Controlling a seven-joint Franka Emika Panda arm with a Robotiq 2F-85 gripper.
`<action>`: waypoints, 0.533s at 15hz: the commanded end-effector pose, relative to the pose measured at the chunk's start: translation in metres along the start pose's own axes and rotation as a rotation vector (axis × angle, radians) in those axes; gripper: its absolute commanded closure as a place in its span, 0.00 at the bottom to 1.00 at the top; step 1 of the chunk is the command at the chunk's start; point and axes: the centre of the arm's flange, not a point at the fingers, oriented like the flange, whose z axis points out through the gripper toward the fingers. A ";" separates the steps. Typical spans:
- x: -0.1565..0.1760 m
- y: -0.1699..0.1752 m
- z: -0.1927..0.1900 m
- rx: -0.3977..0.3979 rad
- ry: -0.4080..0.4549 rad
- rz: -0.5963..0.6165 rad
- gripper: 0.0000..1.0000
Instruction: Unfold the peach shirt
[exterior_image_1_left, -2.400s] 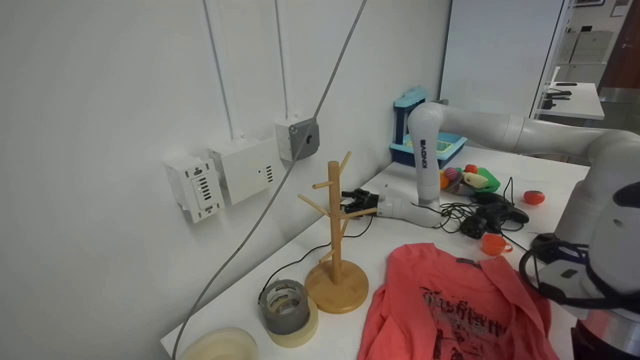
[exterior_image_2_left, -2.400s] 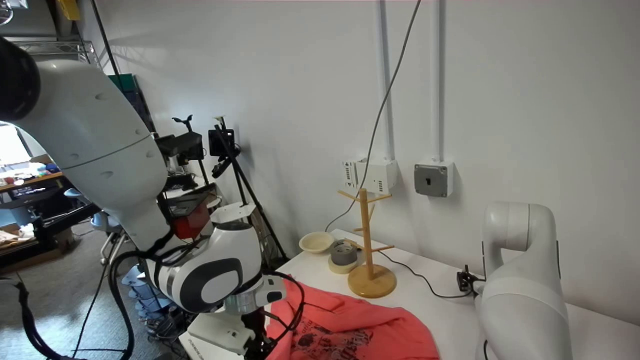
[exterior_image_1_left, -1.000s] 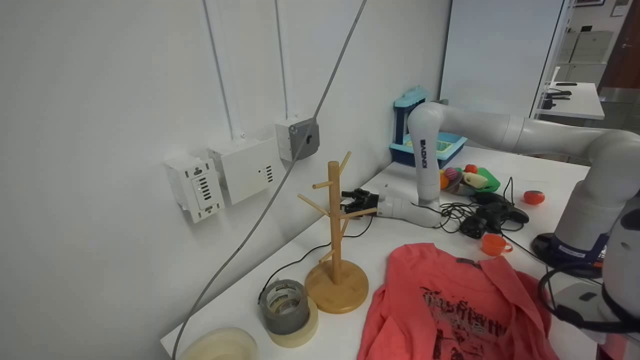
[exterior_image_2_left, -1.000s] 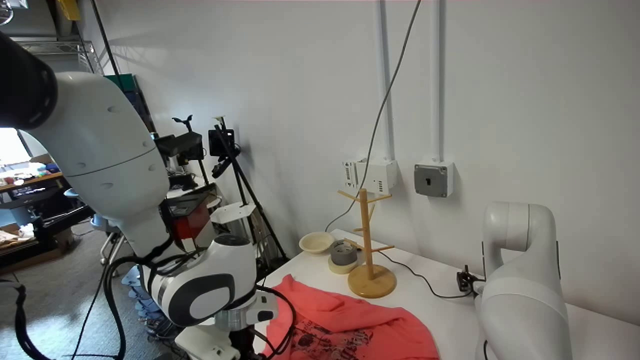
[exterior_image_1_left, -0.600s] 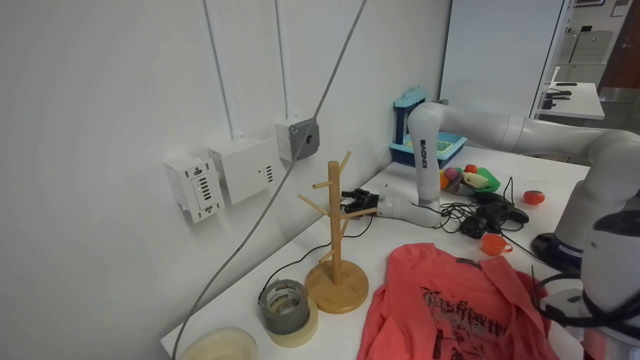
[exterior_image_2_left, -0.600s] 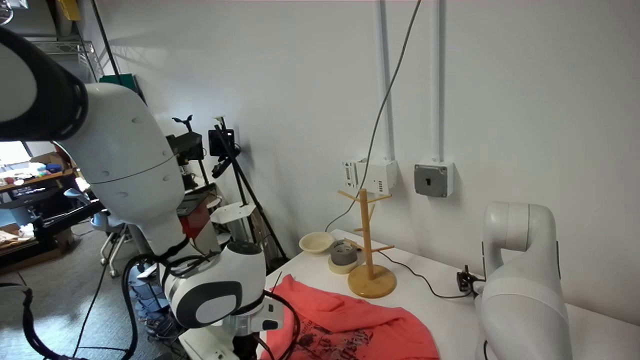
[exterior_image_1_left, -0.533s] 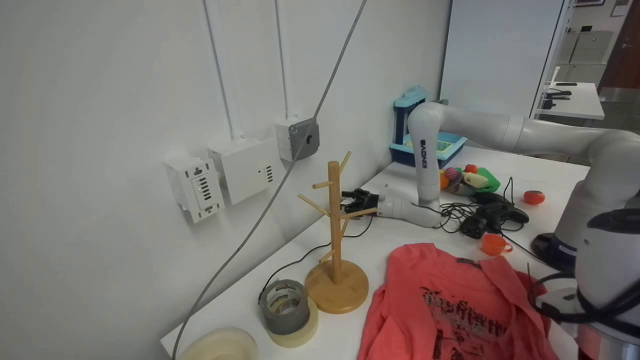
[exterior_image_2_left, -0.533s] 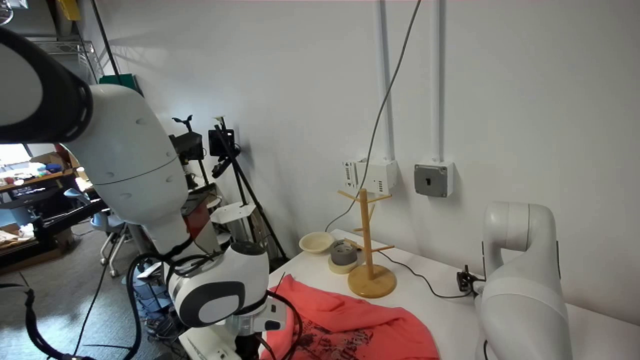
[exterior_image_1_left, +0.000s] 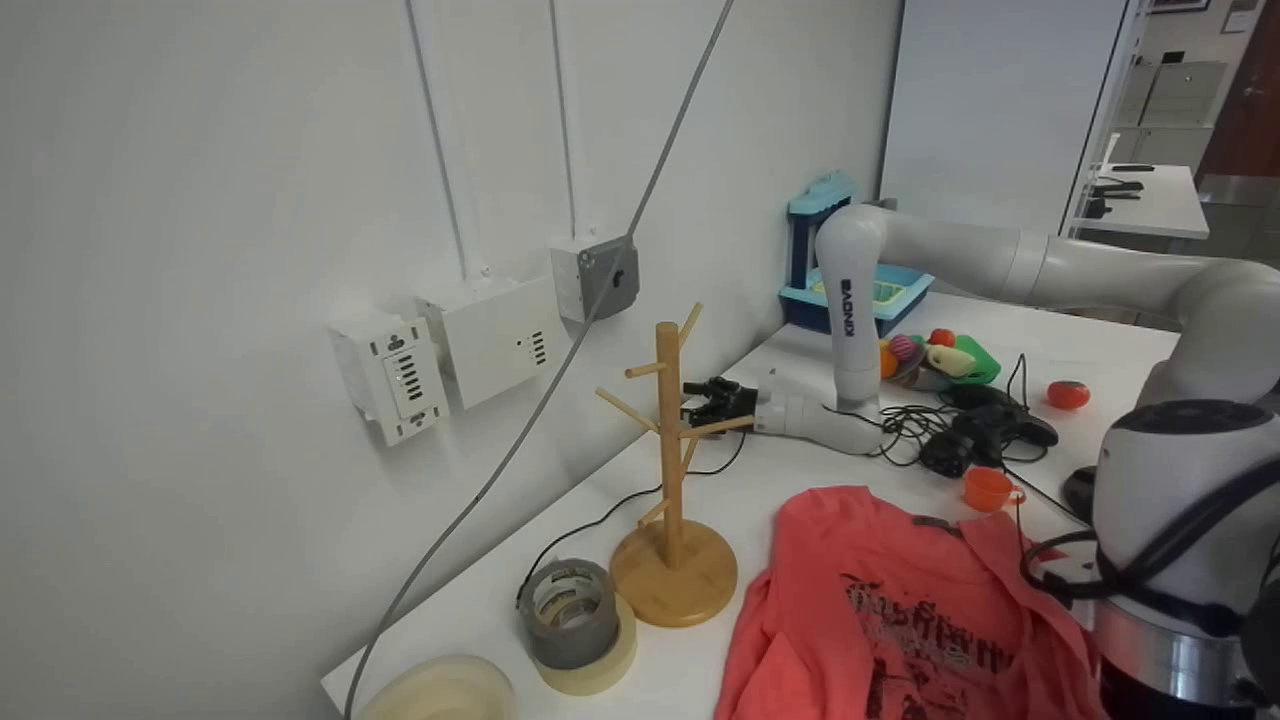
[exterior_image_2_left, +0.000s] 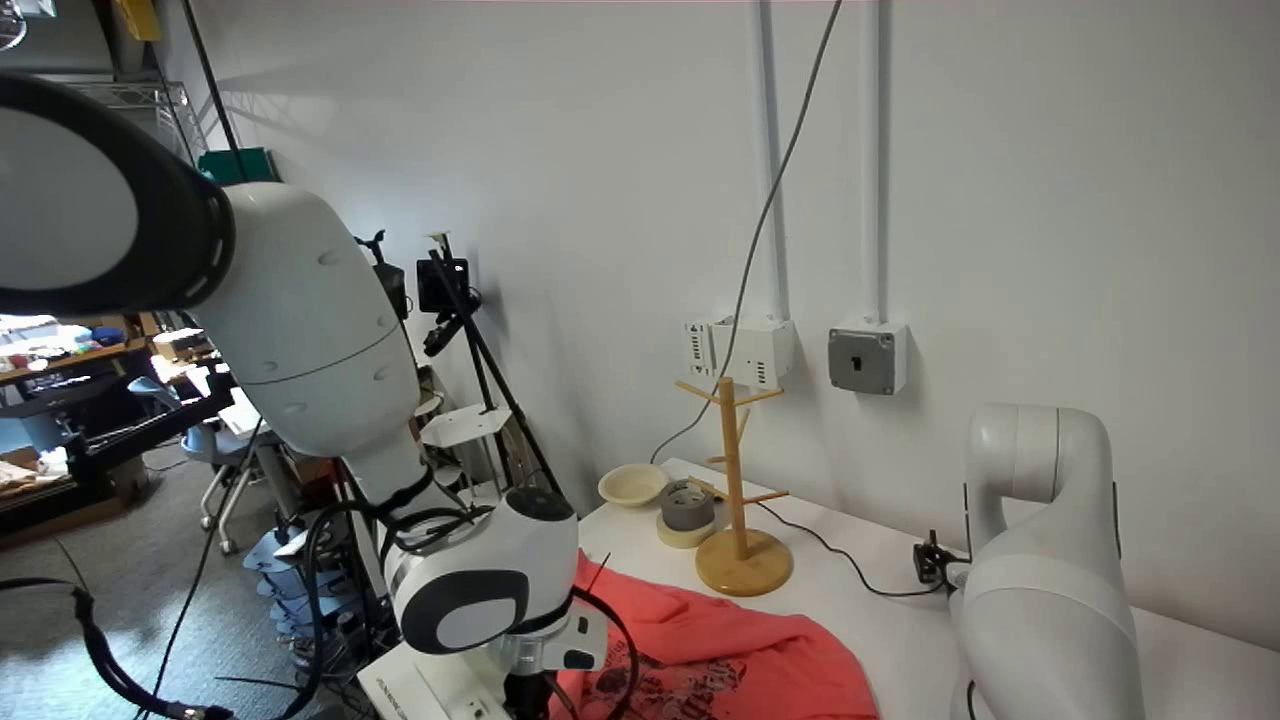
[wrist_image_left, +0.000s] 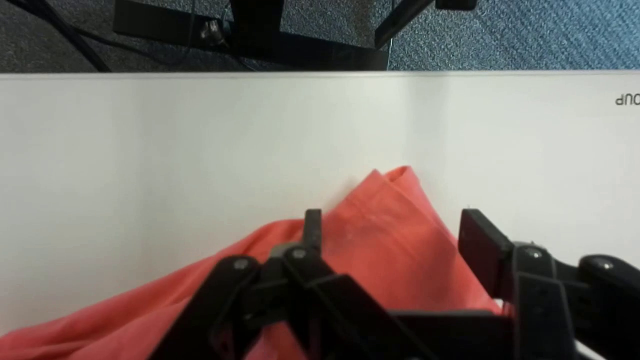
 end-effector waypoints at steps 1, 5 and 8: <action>-0.007 0.007 0.003 0.019 -0.052 0.031 0.28; -0.008 0.005 0.002 0.020 -0.074 0.023 0.29; -0.002 0.003 0.003 0.029 -0.071 0.026 0.40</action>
